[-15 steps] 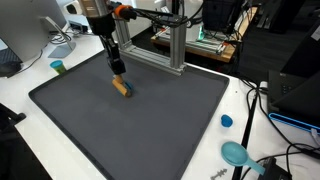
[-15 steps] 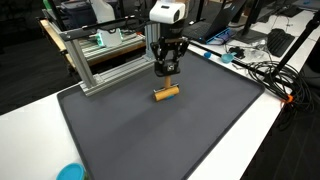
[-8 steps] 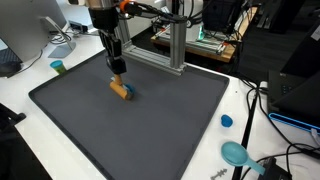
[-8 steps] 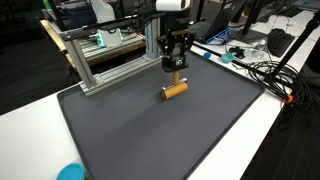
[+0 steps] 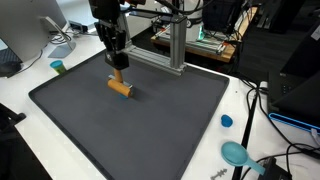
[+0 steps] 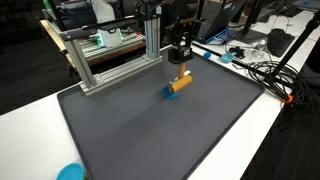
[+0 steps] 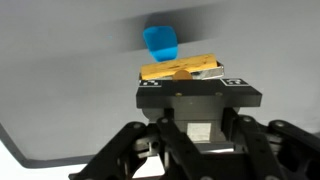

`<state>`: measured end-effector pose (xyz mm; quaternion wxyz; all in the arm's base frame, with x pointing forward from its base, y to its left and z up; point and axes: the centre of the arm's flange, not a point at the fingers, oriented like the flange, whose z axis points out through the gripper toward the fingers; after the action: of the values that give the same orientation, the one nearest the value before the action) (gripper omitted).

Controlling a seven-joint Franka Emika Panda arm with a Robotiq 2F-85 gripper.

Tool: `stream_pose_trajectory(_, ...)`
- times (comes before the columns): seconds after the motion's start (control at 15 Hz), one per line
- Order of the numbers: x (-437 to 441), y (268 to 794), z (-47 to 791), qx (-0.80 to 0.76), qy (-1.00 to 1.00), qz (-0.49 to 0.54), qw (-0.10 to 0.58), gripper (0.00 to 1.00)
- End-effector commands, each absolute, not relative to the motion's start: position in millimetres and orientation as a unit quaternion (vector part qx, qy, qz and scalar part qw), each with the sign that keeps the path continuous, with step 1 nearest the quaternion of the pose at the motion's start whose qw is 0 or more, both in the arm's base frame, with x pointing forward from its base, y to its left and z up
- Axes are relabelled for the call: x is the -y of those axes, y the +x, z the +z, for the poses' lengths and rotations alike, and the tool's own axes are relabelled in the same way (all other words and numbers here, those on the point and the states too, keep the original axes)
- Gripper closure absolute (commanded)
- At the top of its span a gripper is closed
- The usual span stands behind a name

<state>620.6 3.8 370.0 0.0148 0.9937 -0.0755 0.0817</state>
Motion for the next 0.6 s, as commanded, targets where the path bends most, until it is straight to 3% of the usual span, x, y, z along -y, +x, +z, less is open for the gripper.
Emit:
stream_pose_trajectory(0.0,-25,617,403,-0.019,0.999,0.042,0.021,0.78)
stream_pose_trajectory(0.53,-46,613,440,-0.223,0.974,-0.046,-0.002,0.78)
